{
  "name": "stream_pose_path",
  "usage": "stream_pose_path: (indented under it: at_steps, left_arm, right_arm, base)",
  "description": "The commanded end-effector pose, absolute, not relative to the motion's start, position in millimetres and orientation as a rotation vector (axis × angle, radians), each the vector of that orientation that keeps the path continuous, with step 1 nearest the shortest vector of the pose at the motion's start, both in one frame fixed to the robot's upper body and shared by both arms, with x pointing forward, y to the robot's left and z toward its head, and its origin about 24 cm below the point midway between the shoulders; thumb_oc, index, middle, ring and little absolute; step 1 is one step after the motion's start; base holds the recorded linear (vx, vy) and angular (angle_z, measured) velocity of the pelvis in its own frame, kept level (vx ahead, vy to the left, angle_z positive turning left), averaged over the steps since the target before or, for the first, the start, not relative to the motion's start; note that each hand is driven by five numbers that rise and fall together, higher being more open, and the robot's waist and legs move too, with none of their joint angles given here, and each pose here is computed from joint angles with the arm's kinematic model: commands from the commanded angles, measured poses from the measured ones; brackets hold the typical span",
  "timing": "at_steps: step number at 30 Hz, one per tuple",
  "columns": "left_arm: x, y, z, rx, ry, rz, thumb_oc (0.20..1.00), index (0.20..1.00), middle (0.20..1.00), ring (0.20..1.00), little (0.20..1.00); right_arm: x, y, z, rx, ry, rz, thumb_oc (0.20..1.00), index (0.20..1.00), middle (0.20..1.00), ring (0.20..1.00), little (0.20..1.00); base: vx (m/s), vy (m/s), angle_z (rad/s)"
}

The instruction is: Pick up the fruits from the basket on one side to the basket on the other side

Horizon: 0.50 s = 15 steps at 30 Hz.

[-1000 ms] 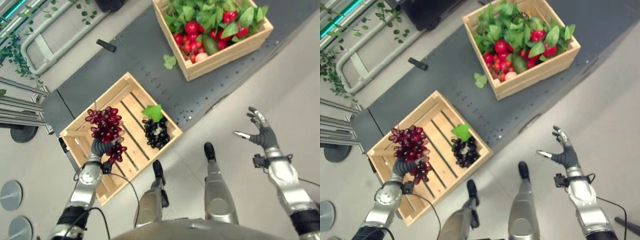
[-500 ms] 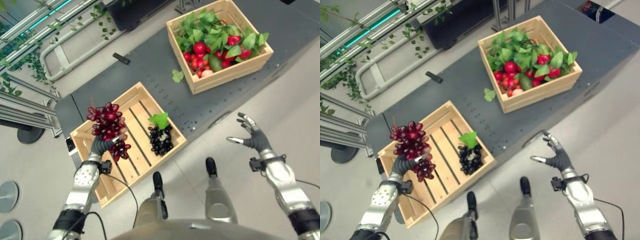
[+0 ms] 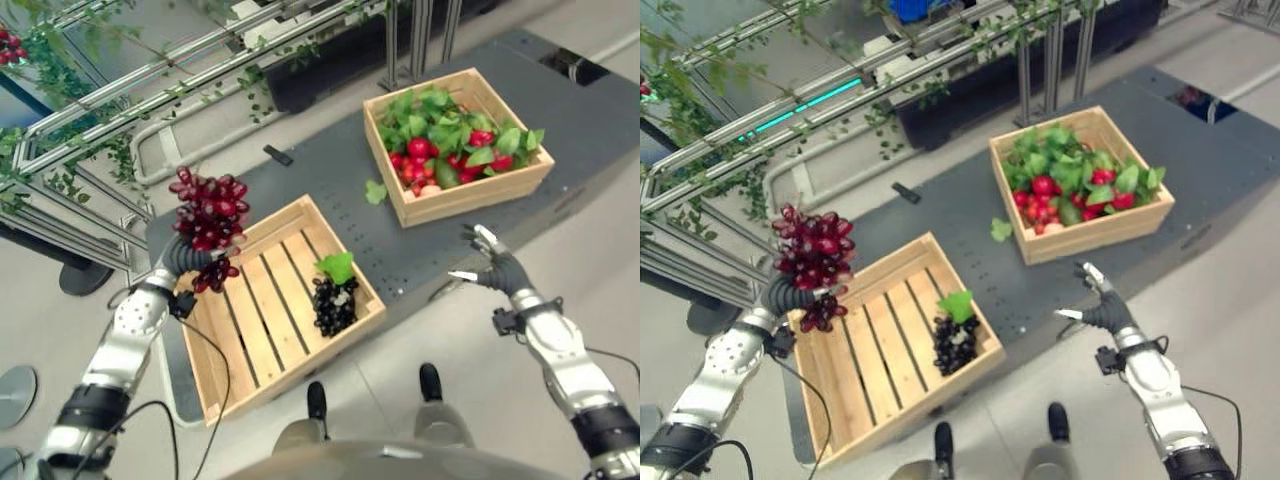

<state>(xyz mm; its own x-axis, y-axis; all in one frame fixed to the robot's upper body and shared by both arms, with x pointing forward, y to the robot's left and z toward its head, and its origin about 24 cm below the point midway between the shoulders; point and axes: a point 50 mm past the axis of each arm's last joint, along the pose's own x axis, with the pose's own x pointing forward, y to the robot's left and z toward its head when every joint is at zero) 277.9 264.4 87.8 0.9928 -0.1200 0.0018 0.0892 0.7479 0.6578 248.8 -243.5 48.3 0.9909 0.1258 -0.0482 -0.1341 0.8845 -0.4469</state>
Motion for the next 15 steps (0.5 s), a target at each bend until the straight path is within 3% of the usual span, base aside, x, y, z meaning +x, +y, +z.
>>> stream_pose_path:
  at_steps: [1, 15]
  left_arm:
    - [291.7, 258.3, 134.8, 0.846, -0.231, -0.118, 0.2, 0.2, 0.2, 0.2, 0.2]
    - [330.5, 196.6, 185.6, 1.199, -0.421, -0.307, 0.2, 0.2, 0.2, 0.2, 0.2]
  right_arm:
    - [258.0, -221.3, 72.7, -0.49, -0.12, 0.21, 1.0, 1.0, 1.0, 1.0, 1.0]
    - [287.8, -188.6, 101.2, -0.569, -0.229, 0.284, 1.0, 1.0, 1.0, 1.0, 1.0]
  base:
    - [0.07, -0.034, 0.07]
    - [0.03, -0.021, 0.07]
